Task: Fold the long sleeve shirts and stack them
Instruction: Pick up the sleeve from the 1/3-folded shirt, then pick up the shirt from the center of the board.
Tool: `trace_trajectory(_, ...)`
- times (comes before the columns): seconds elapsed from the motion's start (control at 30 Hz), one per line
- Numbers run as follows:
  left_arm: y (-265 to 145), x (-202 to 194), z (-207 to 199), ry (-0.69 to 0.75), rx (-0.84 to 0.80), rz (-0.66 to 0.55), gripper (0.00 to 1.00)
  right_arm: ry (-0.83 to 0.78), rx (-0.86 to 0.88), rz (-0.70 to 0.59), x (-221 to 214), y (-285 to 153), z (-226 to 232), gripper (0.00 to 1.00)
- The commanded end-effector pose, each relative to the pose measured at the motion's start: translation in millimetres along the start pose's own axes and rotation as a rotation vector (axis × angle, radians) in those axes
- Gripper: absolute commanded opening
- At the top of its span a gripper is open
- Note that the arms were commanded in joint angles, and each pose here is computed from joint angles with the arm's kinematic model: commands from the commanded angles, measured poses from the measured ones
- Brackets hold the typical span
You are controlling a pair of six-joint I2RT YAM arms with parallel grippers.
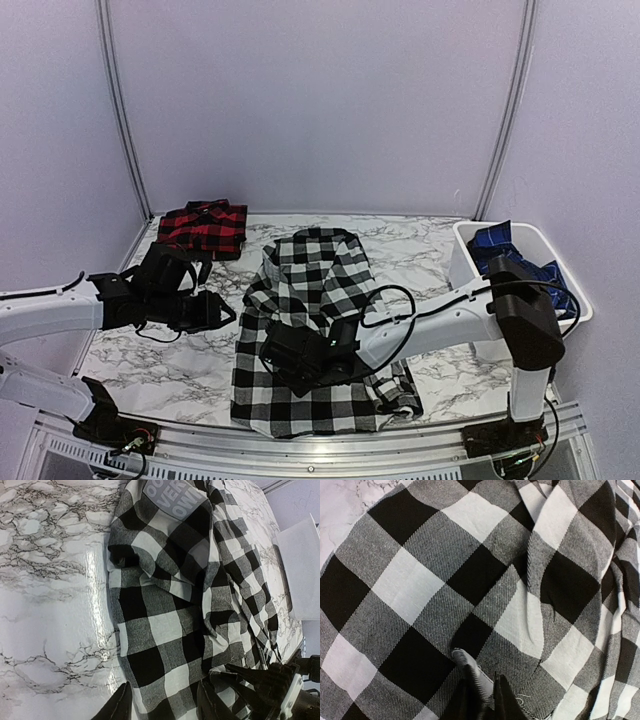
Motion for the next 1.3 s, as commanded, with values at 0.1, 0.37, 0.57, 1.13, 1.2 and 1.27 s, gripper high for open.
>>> trace_trajectory(0.1,-2.7,-32.0,13.6,-0.097,-0.024,0.118,0.46,0.045,0.014,-0.063,21.9,-18.1,-1.7,0.0)
trace_trajectory(0.37,-2.8,-74.0,22.3,-0.185,-0.028,0.227,0.46,0.11,0.014,-0.154,58.1,-53.1,-36.0,0.0)
trace_trajectory(0.57,-4.8,-102.7,18.2,-0.199,-0.035,0.307,0.46,0.184,-0.033,-0.278,100.6,-83.8,-88.2,0.0)
trace_trajectory(1.13,-3.6,-149.5,0.8,-0.147,0.026,0.462,0.45,0.266,-0.142,-0.585,203.9,-143.6,-189.8,0.0)
trace_trajectory(1.2,-1.9,-151.5,-2.5,-0.139,0.034,0.473,0.4,0.263,-0.143,-0.599,209.3,-147.8,-191.0,0.0)
trace_trajectory(1.27,0.0,-152.8,-4.5,-0.13,0.045,0.476,0.38,0.258,-0.143,-0.61,213.8,-151.5,-190.8,0.0)
Point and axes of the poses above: each gripper's point midway between its finger pads, its own y axis out along the fingers, its own z axis along the line the jaws close on, x = y × z, the point moved 7 cm from there along -y, back along the fingers, and after that the axes turned 1 degree about y, right-handed, at the moved point
